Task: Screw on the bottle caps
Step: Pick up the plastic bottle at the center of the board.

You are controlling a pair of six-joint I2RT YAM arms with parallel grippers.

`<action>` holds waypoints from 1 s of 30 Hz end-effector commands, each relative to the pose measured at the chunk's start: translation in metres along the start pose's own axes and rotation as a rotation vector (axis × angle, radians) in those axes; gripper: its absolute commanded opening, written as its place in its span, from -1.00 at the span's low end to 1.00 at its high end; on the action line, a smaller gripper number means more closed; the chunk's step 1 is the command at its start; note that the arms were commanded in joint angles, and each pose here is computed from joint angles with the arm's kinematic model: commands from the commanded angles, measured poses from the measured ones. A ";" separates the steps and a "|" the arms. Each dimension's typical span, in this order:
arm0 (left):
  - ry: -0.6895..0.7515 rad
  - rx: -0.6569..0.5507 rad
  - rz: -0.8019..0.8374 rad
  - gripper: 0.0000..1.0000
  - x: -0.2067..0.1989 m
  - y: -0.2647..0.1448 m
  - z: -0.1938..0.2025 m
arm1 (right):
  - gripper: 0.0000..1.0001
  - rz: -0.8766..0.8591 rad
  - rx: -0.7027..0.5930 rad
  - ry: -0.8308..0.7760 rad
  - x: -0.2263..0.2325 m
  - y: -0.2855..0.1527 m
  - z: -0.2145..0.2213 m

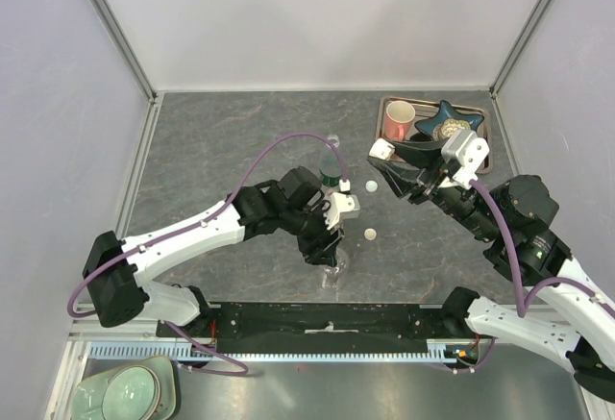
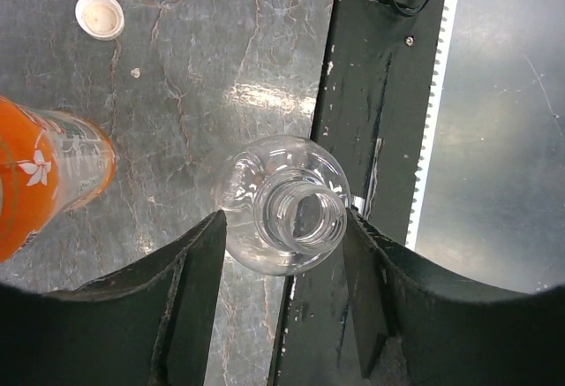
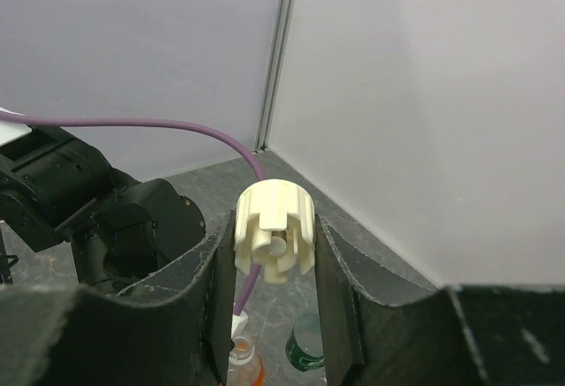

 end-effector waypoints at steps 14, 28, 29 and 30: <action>0.090 -0.028 -0.047 0.16 -0.006 0.010 -0.027 | -0.67 0.022 -0.024 0.017 -0.003 -0.007 -0.009; 0.225 0.113 -0.107 -0.65 -0.019 0.085 -0.037 | -0.69 0.099 -0.015 0.035 -0.013 -0.025 -0.018; 0.234 0.127 -0.117 -0.67 -0.019 0.089 -0.039 | -0.69 0.105 -0.016 0.037 -0.014 -0.027 -0.020; 0.251 0.139 -0.140 -0.67 -0.022 0.094 -0.042 | -0.69 0.110 -0.022 0.035 -0.015 -0.029 -0.022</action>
Point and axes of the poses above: each gripper's point midway between its finger pads, its own y axis out along the fingers, its own x axis along the line the jaws close on, z = x × y, the point moved 8 cm from there along -y, back along the fingers, and after that the axes turned 11 degrees about -y, right-handed, at the moved point
